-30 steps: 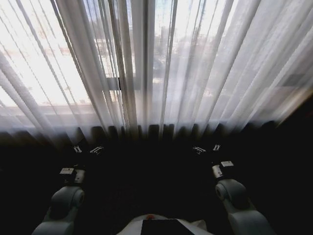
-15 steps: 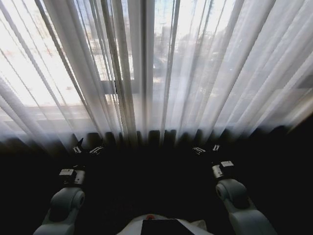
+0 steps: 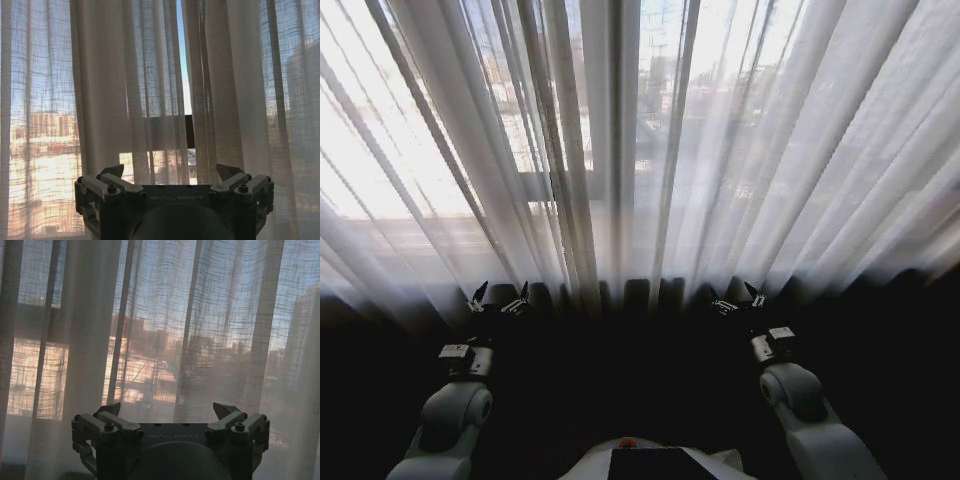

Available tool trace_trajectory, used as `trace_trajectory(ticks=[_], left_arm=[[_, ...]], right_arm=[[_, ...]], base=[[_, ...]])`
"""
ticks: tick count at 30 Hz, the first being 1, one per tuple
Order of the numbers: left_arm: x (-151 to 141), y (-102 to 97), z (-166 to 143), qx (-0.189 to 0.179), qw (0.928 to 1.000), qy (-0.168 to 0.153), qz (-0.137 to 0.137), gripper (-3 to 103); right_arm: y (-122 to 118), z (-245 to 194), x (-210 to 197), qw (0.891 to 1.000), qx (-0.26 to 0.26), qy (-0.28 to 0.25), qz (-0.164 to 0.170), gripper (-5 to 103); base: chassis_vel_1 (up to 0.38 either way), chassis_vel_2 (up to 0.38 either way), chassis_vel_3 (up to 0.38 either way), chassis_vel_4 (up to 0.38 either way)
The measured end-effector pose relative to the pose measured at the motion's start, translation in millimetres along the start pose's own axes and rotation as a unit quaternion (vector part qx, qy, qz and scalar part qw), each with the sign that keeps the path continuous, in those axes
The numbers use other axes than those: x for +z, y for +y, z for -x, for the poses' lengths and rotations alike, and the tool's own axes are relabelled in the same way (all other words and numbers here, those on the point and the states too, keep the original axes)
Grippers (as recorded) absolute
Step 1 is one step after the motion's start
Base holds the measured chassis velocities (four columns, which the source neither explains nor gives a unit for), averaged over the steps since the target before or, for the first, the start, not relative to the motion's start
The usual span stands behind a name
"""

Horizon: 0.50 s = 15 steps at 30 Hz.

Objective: Open the curtains by pulling them apart, changing their state from closed to fully open.

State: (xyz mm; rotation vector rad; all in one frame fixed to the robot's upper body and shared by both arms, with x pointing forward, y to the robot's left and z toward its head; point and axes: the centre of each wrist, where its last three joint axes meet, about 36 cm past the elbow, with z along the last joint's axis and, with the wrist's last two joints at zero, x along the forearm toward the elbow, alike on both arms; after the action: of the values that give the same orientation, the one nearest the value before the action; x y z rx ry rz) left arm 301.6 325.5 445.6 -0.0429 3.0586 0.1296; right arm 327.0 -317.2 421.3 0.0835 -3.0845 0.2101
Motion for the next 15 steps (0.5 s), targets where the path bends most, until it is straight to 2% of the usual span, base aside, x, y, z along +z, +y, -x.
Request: trace_trajectory(ticks=[15], left_arm=[[12.2, 5.1, 4.5, 0.0, 0.9999, 0.011, -0.008, 100]], right_arm=[[5.5, -0.8, 0.7, 1.0, 0.003, -0.003, -0.004, 100]], base=[[-0.161, 0.145, 0.159, -0.144]])
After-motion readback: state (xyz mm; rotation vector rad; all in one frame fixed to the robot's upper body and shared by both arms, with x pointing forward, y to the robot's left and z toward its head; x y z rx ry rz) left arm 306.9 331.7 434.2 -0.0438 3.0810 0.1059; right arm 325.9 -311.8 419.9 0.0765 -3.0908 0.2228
